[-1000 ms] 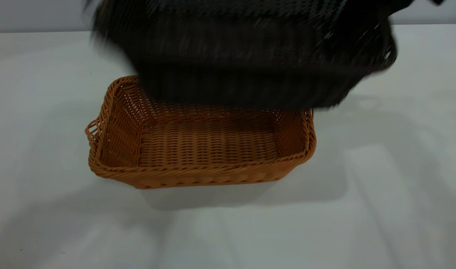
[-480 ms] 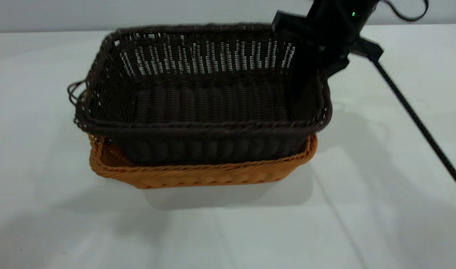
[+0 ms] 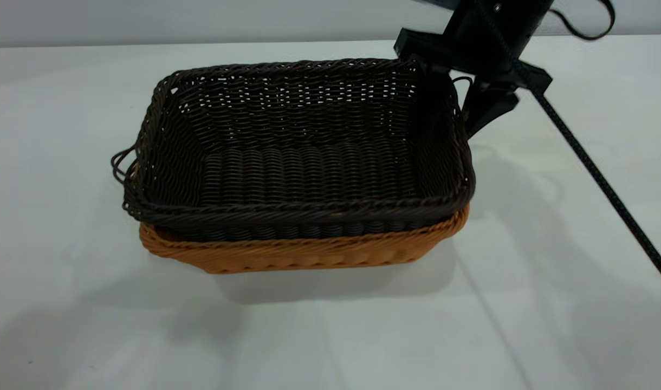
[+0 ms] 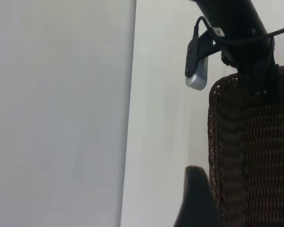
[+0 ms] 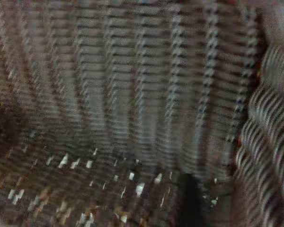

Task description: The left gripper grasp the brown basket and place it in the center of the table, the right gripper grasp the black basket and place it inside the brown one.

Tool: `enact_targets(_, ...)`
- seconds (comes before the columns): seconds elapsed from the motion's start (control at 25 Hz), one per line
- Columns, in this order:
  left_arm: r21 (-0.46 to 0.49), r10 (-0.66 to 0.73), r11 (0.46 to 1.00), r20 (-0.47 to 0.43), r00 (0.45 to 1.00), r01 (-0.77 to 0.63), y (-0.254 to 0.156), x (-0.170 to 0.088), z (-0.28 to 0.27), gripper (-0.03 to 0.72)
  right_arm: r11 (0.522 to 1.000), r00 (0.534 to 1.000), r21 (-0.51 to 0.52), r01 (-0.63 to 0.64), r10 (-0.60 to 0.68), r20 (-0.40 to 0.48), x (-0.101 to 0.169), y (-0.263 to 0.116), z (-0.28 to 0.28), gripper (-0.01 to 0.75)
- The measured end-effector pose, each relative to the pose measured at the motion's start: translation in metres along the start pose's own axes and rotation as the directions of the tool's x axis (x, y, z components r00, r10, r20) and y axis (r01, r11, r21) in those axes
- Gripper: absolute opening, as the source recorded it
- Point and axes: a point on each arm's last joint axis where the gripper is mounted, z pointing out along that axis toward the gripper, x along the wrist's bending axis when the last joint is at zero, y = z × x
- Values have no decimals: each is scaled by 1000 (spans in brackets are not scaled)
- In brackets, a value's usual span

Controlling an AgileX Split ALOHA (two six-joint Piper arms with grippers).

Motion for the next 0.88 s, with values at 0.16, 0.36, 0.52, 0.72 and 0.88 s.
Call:
enact_targets(0.16,9,-73,997,-61,996,73,4,-3,-24,453,994,994,-18,105,-105,37,13,-7,-37,599)
enact_targets(0.36,32,-218,974,-161,962,226,6,-16,-73,453,976,967,-46,211,-202,154,30,-30,-108,601)
enact_targets(0.52,74,-359,920,-237,903,385,2,-36,-115,453,960,945,-126,252,-215,246,49,-65,-179,546)
enact_targets(0.72,116,-550,790,-298,780,602,-7,-68,-158,453,902,951,-355,248,-157,266,73,-122,-260,527)
enact_targets(0.88,43,-651,714,-326,686,698,-6,-76,-172,453,815,953,-508,278,-166,254,85,-185,-308,527)
